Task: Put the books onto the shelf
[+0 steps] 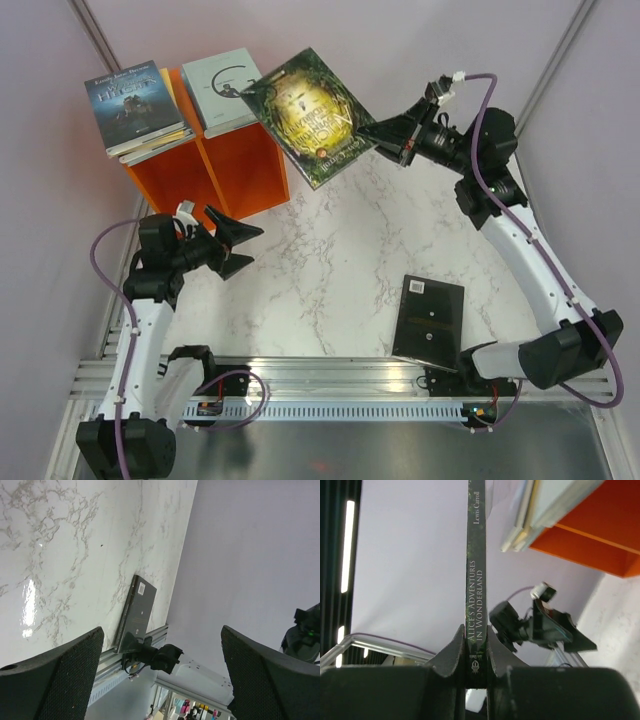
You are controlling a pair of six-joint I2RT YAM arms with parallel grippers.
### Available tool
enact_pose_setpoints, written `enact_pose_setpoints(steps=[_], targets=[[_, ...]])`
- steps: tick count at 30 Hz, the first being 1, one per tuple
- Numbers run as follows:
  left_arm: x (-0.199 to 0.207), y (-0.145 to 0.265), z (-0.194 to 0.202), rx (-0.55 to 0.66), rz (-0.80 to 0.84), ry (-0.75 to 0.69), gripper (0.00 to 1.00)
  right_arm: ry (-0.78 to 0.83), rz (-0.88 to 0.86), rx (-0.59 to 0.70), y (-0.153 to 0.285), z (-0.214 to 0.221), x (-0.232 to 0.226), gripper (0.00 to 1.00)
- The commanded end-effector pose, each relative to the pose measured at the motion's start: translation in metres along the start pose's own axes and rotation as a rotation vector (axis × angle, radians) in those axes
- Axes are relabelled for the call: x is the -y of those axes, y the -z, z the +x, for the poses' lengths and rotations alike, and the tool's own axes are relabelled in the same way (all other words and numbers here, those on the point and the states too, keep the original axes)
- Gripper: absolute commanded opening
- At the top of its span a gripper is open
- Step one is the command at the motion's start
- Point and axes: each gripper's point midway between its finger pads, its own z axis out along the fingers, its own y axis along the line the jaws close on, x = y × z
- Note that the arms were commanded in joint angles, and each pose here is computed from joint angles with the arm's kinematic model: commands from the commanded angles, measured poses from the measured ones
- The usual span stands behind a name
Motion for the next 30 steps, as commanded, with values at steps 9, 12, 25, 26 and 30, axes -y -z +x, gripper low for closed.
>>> enact_pose_setpoints(steps=[9,12,25,26,30], targets=[[-0.028,0.009,0.036,-0.081,0.005,-0.001,0.99,0.094,-0.208,0.098,-0.077,-0.07,-0.086,0.0],[-0.027,0.01,0.036,-0.079,0.009,-0.004,0.99,0.1,-0.172,0.136,-0.109,-0.084,-0.081,0.0],[-0.025,0.014,0.04,-0.085,0.011,-0.026,0.98,-0.021,-0.098,0.247,-0.209,-0.089,-0.005,0.0],[-0.026,0.015,0.041,-0.089,0.011,-0.026,0.98,-0.026,-0.098,0.253,-0.211,-0.088,-0.004,0.0],[-0.026,0.014,0.041,-0.09,0.009,-0.028,0.98,-0.042,-0.1,0.289,-0.222,-0.088,0.006,0.0]])
